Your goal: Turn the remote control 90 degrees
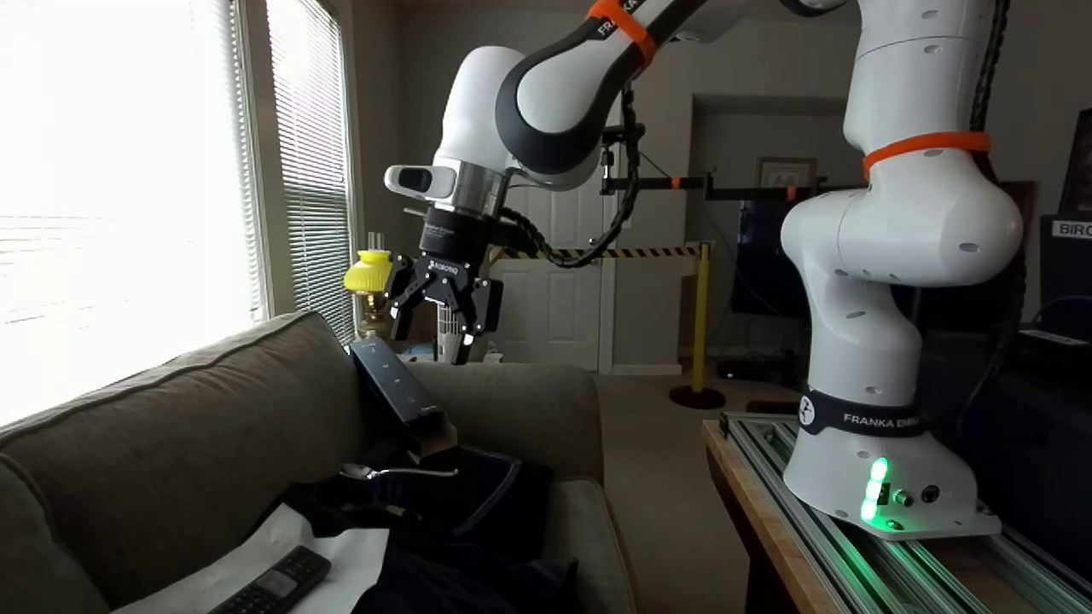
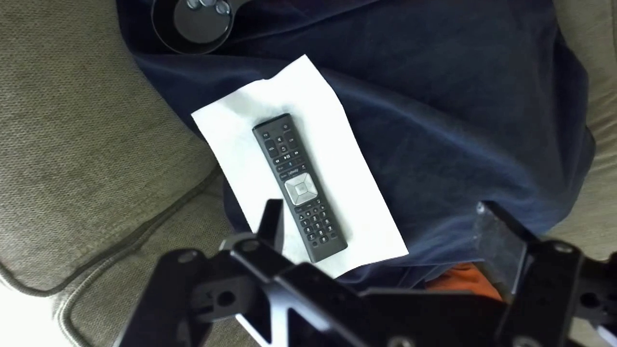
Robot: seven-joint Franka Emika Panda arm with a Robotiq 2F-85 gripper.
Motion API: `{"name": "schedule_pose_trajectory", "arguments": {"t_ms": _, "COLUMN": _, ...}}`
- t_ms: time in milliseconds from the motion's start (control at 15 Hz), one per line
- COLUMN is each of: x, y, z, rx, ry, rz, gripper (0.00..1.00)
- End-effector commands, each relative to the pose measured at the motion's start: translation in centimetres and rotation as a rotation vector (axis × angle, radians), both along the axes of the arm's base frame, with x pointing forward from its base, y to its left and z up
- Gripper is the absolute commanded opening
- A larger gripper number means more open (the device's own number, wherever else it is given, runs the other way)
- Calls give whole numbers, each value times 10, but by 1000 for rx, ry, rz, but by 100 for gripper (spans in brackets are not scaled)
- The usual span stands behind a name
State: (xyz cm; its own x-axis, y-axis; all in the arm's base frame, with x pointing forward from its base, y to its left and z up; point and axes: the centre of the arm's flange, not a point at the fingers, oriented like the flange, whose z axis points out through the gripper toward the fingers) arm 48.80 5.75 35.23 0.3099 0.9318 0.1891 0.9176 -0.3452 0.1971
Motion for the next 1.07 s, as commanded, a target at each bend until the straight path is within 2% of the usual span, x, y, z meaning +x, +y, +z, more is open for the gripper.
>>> {"name": "schedule_pose_trajectory", "arguments": {"t_ms": 0, "x": 0, "y": 0, "z": 2, "rx": 0, "ry": -4, "rz": -2, "gripper": 100}}
{"name": "schedule_pose_trajectory", "arguments": {"t_ms": 467, "x": 1, "y": -6, "z": 8, "rx": 2, "ry": -17, "rz": -12, "gripper": 100}}
{"name": "schedule_pose_trajectory", "arguments": {"t_ms": 533, "x": 12, "y": -5, "z": -3, "rx": -15, "ry": -33, "rz": -6, "gripper": 100}}
{"name": "schedule_pose_trajectory", "arguments": {"t_ms": 733, "x": 38, "y": 8, "z": -33, "rx": 40, "ry": -24, "rz": 69, "gripper": 100}}
{"name": "schedule_pose_trajectory", "arguments": {"t_ms": 800, "x": 43, "y": 15, "z": -41, "rx": 94, "ry": -31, "rz": 90, "gripper": 100}}
{"name": "schedule_pose_trajectory", "arguments": {"t_ms": 1000, "x": 63, "y": 32, "z": -71, "rx": 177, "ry": -44, "rz": 134, "gripper": 100}}
